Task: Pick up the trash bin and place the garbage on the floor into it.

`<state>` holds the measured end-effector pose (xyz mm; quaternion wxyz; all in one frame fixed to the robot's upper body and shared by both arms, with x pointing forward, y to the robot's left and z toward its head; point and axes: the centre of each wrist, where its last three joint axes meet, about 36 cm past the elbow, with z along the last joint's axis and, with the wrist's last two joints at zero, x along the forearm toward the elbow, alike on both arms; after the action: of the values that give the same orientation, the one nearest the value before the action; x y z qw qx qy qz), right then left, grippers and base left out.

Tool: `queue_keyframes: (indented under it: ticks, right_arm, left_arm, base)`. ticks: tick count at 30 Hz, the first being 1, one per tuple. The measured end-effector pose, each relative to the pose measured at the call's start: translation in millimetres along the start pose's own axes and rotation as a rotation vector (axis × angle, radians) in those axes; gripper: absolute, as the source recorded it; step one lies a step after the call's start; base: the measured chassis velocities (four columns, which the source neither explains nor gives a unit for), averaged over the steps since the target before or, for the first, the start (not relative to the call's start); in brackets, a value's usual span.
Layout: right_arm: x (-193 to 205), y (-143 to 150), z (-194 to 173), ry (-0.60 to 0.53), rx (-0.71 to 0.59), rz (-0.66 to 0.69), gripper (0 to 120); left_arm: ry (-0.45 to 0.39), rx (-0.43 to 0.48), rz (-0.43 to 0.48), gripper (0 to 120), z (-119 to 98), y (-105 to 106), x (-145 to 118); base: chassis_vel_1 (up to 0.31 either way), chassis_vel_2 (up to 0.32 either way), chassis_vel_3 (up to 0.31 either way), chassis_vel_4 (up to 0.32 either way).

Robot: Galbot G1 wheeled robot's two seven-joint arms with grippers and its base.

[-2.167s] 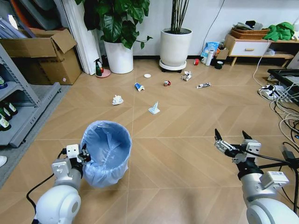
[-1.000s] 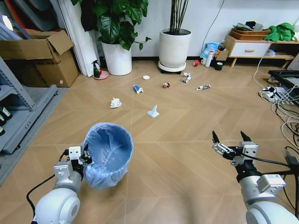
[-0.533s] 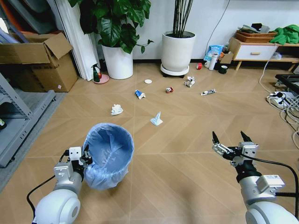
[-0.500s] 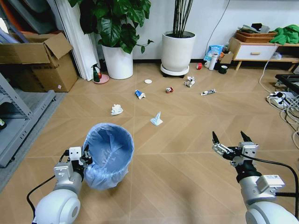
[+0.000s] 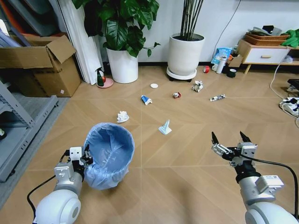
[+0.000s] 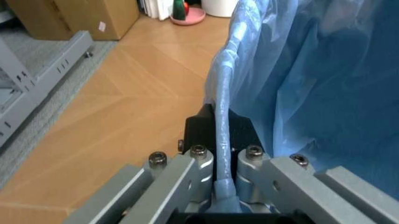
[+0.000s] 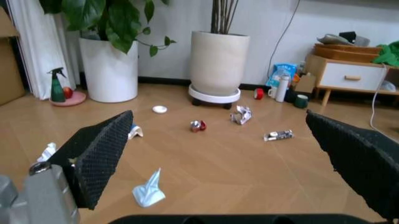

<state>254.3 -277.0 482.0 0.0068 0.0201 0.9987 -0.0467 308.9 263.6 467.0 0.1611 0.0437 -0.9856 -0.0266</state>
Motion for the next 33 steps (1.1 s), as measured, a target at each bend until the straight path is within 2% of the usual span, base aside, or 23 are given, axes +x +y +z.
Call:
queue_keyframes:
  ticks: [33]
  right_arm:
    - [-0.1, 1.3, 3.1, 0.001, 0.002, -0.011, 100]
  left_arm:
    - [-0.009, 0.004, -0.001, 0, 1.4, 0.7, -3.3]
  base:
    - [-0.068, 0.273, 0.066, -0.277]
